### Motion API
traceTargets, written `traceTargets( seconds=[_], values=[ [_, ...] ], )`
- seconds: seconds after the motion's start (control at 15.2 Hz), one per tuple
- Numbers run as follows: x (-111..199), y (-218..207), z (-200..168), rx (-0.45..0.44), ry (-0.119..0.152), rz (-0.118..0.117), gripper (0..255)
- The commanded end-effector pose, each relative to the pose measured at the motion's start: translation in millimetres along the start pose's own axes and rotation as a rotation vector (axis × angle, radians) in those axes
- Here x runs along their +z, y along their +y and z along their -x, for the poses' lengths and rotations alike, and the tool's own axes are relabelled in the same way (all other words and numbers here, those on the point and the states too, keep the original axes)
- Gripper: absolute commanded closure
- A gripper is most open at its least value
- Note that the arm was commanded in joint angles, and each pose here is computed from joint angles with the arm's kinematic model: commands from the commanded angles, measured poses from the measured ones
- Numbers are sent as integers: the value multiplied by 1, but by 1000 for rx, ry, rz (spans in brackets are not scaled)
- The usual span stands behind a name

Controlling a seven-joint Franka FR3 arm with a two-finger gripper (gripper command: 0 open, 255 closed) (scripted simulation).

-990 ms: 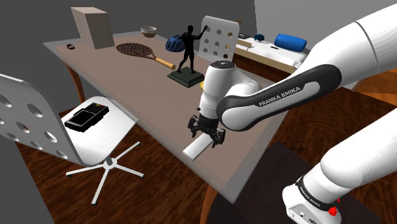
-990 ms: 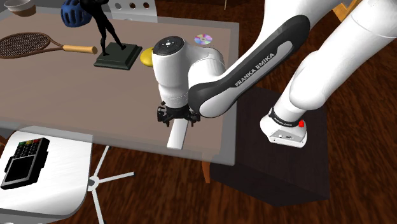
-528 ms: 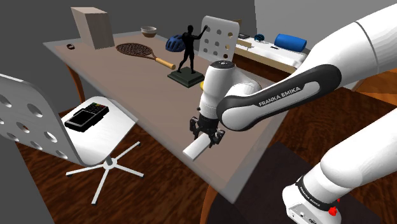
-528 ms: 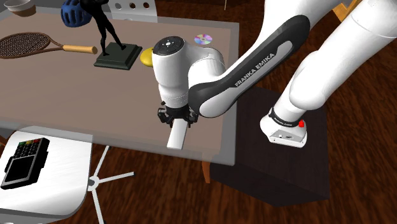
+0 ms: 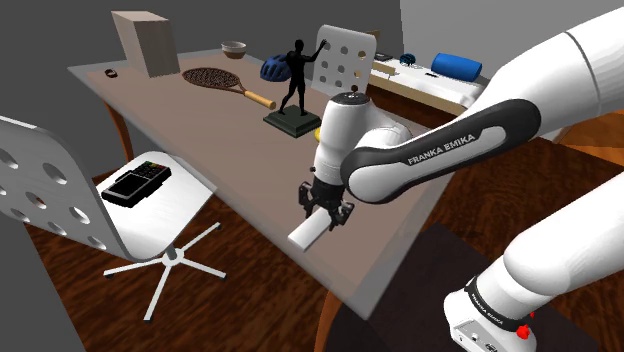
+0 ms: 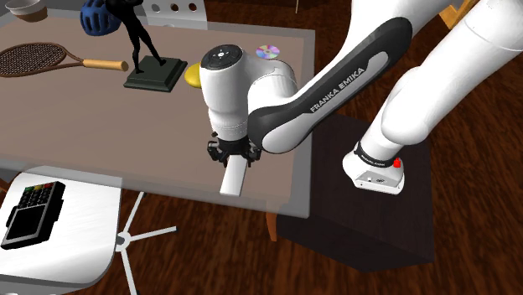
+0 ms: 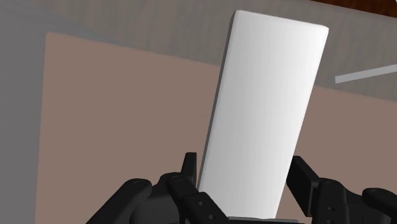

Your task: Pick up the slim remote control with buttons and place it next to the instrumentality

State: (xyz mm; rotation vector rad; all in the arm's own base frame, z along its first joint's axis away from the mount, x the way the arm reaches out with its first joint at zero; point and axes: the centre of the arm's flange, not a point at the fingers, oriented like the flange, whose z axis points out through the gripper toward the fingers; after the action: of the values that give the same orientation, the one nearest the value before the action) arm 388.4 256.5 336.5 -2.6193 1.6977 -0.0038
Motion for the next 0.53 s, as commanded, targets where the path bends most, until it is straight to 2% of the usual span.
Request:
traceTargets(
  seconds=[0.0, 0.46],
  values=[
    [-10, 0, 0, 0, 0, 0, 255],
    [-47, -1, 1, 0, 0, 0, 255]
  ],
)
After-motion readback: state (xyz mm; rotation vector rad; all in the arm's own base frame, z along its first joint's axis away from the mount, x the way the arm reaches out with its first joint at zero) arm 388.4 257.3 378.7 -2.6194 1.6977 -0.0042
